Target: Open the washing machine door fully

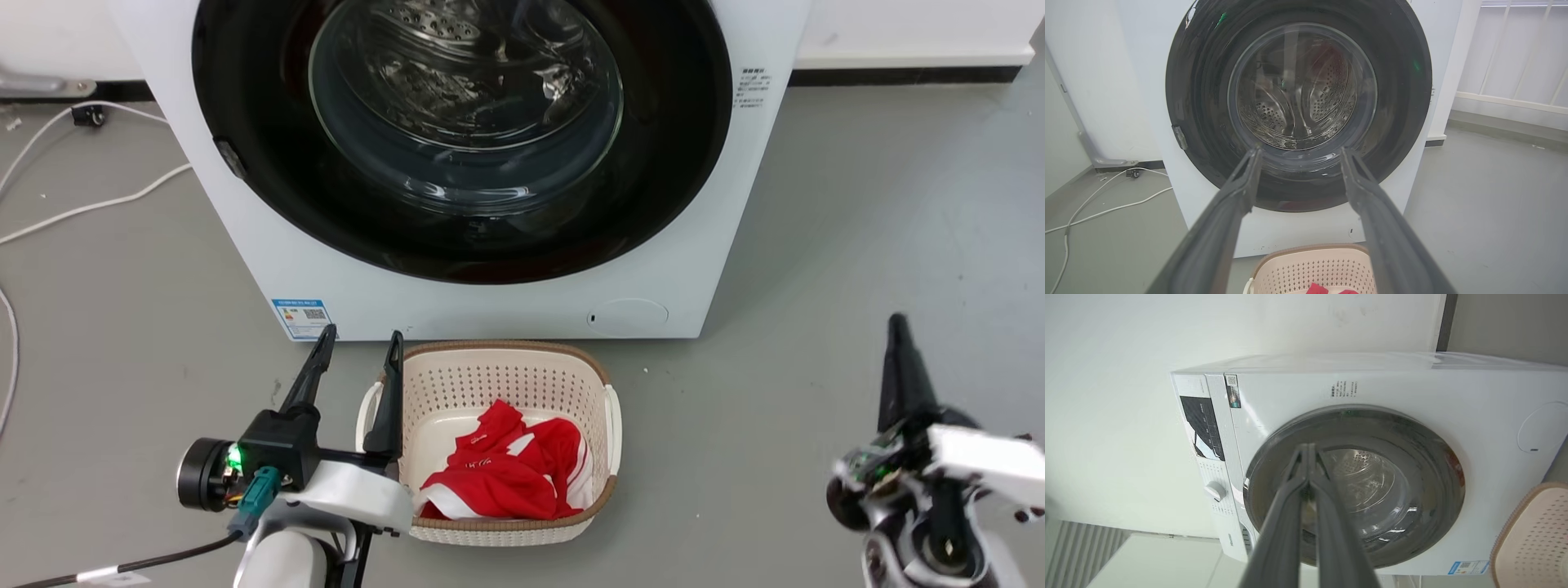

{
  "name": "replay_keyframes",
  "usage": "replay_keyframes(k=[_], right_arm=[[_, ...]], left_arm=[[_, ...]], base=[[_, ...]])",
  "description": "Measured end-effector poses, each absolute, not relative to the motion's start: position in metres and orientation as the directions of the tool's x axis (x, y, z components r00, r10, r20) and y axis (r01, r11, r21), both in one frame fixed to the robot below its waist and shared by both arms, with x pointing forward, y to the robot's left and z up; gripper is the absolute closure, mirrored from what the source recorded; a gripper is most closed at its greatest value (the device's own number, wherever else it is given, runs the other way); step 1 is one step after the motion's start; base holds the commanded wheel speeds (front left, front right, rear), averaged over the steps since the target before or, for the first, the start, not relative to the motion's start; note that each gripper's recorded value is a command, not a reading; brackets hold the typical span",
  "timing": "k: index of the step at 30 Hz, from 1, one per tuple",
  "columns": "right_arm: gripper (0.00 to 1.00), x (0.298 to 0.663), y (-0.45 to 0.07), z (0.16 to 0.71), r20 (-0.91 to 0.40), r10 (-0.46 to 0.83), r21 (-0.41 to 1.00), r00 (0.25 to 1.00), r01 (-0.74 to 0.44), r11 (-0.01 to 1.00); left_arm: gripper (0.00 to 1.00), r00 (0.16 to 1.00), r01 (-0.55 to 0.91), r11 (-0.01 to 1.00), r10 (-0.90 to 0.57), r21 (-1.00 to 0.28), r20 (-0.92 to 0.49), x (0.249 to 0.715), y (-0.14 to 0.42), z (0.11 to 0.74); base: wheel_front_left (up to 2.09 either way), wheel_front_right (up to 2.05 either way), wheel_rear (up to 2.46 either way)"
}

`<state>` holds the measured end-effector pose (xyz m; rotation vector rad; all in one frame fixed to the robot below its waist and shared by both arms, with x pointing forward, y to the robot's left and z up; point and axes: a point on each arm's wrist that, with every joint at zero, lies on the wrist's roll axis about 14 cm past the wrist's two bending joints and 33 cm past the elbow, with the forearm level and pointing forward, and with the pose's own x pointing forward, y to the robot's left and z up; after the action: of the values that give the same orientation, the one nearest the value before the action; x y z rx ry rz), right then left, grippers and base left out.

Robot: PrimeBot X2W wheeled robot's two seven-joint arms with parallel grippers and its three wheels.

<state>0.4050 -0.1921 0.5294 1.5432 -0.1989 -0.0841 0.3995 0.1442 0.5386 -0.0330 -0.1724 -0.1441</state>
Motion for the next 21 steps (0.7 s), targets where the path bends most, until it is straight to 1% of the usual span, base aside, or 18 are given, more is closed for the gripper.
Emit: replay_keyframes(k=[2, 4, 5, 8, 12, 17, 21], right_arm=[[1.00, 0.415, -0.202, 0.529, 0.058, -0.202, 0.994, 0.978, -0.076, -0.083], [1.00, 0.425, -0.209, 0.529, 0.048, -0.213, 0.987, 0.976, -0.080, -0.141], [1.00, 0.432, -0.212, 0.529, 0.044, -0.212, 0.982, 0.976, -0.081, -0.169], [1.00, 0.453, -0.228, 0.532, 0.044, -0.216, 0.977, 0.975, -0.087, -0.196], [1.00, 0.482, -0.242, 0.534, 0.043, -0.210, 0.980, 0.977, -0.082, -0.184], [1.00, 0.525, -0.246, 0.548, 0.071, -0.144, 0.991, 0.987, -0.087, -0.103], [1.00, 0.553, -0.245, 0.549, 0.062, -0.081, 0.997, 0.995, -0.065, -0.034]], left_arm=[[0.00, 0.975, 0.147, 0.989, -0.141, -0.022, 0.173, 0.403, 0.144, 0.538], [0.00, 0.975, 0.149, 0.989, -0.143, -0.023, 0.172, 0.408, 0.143, 0.537], [0.00, 0.974, 0.151, 0.988, -0.145, -0.023, 0.175, 0.410, 0.142, 0.538], [0.00, 0.973, 0.155, 0.988, -0.149, -0.025, 0.178, 0.418, 0.140, 0.538], [0.00, 0.971, 0.157, 0.987, -0.148, -0.033, 0.187, 0.429, 0.139, 0.538], [0.00, 0.970, 0.159, 0.986, -0.149, -0.039, 0.190, 0.443, 0.139, 0.536], [0.00, 0.971, 0.159, 0.986, -0.148, -0.046, 0.188, 0.448, 0.140, 0.533]], base=[[0.00, 0.00, 0.00], [0.00, 0.00, 0.00], [0.00, 0.00, 0.00], [0.00, 0.00, 0.00], [0.00, 0.00, 0.00], [0.00, 0.00, 0.00], [0.00, 0.00, 0.00]])
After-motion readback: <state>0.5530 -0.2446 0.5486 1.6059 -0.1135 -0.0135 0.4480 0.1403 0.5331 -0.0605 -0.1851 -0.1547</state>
